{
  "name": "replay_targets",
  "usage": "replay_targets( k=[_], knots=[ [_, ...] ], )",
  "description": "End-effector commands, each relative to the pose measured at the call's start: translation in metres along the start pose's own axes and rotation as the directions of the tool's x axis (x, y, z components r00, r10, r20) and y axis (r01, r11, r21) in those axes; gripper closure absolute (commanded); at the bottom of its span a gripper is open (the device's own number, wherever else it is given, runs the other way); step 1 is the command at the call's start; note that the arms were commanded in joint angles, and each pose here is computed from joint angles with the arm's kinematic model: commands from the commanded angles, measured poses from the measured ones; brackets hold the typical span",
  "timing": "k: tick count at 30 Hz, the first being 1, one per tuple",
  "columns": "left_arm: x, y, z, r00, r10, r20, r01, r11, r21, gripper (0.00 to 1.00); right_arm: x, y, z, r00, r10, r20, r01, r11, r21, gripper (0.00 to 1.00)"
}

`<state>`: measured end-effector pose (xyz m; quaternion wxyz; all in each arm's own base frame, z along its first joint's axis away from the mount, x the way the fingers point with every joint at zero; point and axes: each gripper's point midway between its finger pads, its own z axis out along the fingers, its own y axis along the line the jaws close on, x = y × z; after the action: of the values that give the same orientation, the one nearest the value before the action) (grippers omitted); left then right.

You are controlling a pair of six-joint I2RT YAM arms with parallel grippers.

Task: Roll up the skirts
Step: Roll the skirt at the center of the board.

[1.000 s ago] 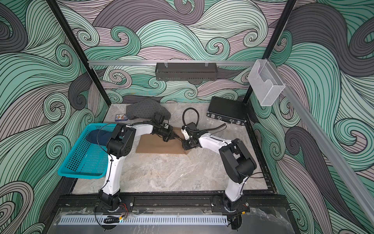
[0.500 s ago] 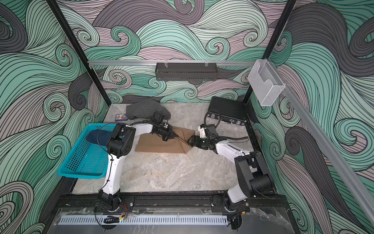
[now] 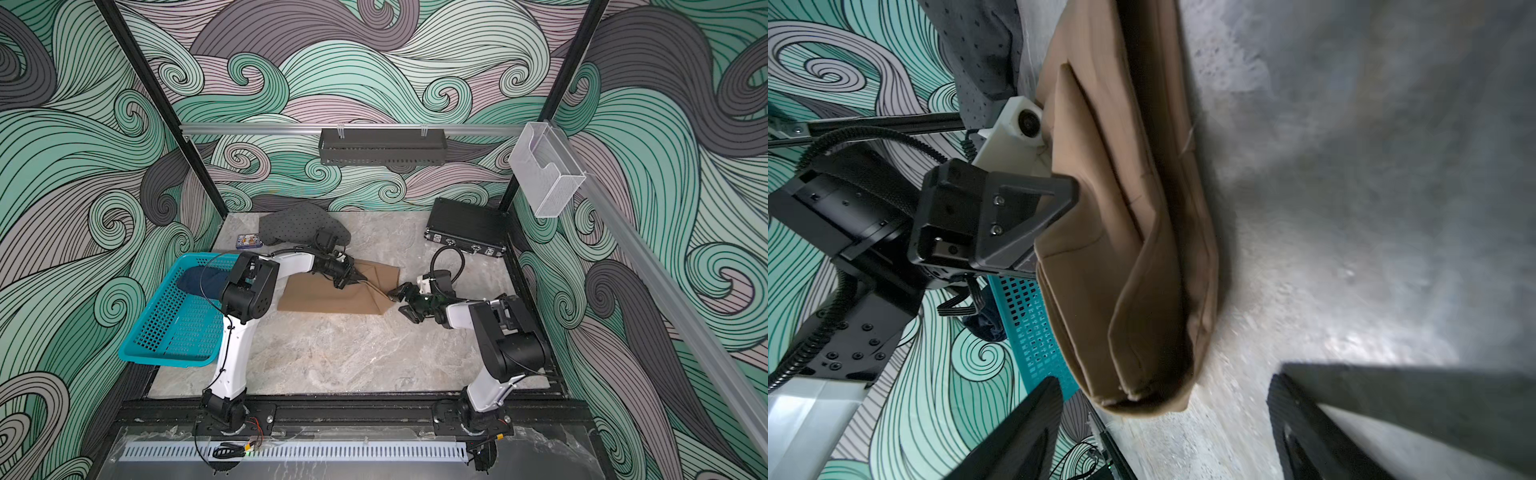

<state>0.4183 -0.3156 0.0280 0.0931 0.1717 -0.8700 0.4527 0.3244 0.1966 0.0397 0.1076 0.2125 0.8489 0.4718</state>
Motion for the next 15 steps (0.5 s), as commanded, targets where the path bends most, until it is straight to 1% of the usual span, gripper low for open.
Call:
replay_targets(
  k=[1,3,7,9,11,13,15],
  knots=[
    [-0.004,0.021,0.009,0.997,-0.075,-0.008,0.074,0.996,-0.051,1.0,0.001,-0.003,0.014,0.998,0.056,-0.013,-0.057,0.998,-0.025,0.26],
    [-0.004,0.017,0.007,0.998,-0.07,-0.005,0.07,0.996,-0.049,1.0,0.002,-0.008,0.023,0.998,0.054,-0.034,-0.055,0.998,-0.014,0.32],
    [-0.002,0.013,0.006,0.998,-0.067,-0.006,0.067,0.996,-0.06,1.0,-0.002,-0.012,0.031,0.999,0.034,-0.035,-0.035,0.999,-0.025,0.43],
    [-0.002,0.011,0.006,0.998,-0.067,-0.008,0.066,0.996,-0.063,1.0,-0.005,-0.01,0.033,1.0,0.006,-0.026,-0.007,0.999,-0.033,0.46],
    [-0.003,0.01,0.005,0.998,-0.066,-0.003,0.066,0.996,-0.068,1.0,-0.009,-0.005,0.034,0.999,-0.029,-0.015,0.028,0.998,-0.049,0.54],
    [-0.004,0.009,0.003,0.998,-0.067,0.0,0.066,0.994,-0.084,1.0,-0.012,-0.003,0.035,0.998,-0.056,-0.014,0.055,0.997,-0.056,0.58],
    [-0.006,0.006,0.001,0.998,-0.057,0.006,0.057,0.992,-0.109,1.0,-0.013,0.0,0.036,0.997,-0.079,-0.01,0.078,0.995,-0.067,0.65]
  ],
)
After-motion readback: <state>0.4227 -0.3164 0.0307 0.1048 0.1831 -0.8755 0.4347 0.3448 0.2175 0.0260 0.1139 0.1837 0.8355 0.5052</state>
